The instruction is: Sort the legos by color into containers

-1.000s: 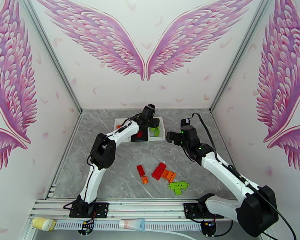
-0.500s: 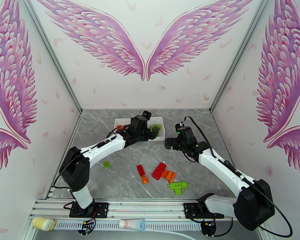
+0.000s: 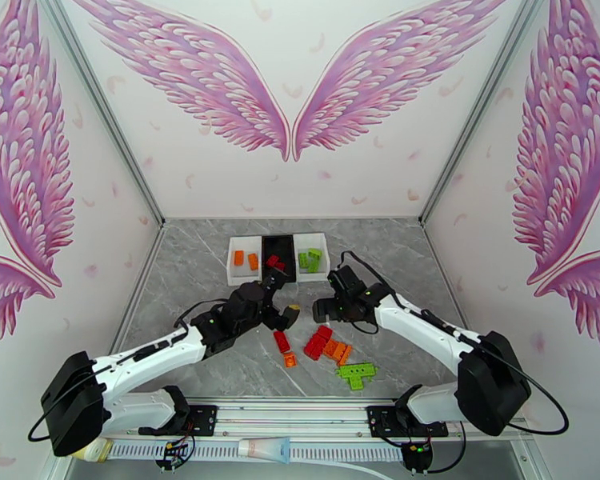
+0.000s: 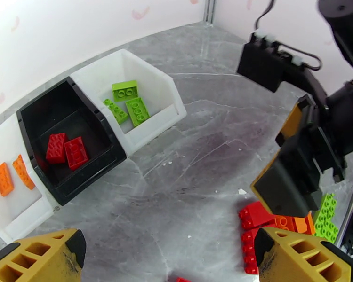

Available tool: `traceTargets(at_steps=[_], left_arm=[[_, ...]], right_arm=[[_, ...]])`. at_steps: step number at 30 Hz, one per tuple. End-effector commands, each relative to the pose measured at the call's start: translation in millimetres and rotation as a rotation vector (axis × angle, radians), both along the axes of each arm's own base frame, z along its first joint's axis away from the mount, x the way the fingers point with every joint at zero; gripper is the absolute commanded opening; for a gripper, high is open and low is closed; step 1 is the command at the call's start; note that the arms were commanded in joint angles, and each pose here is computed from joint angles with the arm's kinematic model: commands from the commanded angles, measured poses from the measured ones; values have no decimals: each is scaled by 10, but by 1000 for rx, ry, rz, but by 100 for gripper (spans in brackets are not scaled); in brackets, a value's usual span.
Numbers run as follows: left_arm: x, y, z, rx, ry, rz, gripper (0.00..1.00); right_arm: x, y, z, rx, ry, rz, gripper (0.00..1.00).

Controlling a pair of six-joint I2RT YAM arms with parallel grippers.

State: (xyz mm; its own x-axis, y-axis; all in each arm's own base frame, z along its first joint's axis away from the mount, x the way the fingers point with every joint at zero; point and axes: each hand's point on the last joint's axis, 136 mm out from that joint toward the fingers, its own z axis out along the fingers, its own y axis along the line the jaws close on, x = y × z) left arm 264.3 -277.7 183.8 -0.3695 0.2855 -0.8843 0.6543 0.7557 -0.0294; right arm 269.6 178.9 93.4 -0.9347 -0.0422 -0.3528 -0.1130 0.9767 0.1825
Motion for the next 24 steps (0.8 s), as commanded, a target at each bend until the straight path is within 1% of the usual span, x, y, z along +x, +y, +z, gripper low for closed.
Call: traceTargets(at_steps=[1, 3, 6, 10, 13, 18, 22, 24], left_arm=[[-133, 37, 49, 13, -68, -69, 99], [-215, 86, 43, 23, -88, -96, 99], [-343, 141, 37, 48, -126, -164, 99], [-465, 172, -54, 64, -136, -239, 99], [-593, 139, -128, 42, -131, -310, 99], [-774, 149, -218, -26, -108, -357, 99], [-877, 196, -257, -12, -112, -403, 99], [-886, 228, -311, -31, -102, -404, 99]], right_arm=[[-59, 78, 41, 27, 59, -101, 97], [-78, 114, 0, 21, 87, -137, 97], [-102, 90, -81, 5, 148, -254, 97], [-75, 109, -163, 17, 163, -356, 95], [-86, 38, -236, -19, 161, -390, 94], [-130, 53, -283, -22, 170, -391, 92], [-172, 130, -348, -3, 181, -403, 88], [-190, 167, -389, -8, 187, -410, 87]])
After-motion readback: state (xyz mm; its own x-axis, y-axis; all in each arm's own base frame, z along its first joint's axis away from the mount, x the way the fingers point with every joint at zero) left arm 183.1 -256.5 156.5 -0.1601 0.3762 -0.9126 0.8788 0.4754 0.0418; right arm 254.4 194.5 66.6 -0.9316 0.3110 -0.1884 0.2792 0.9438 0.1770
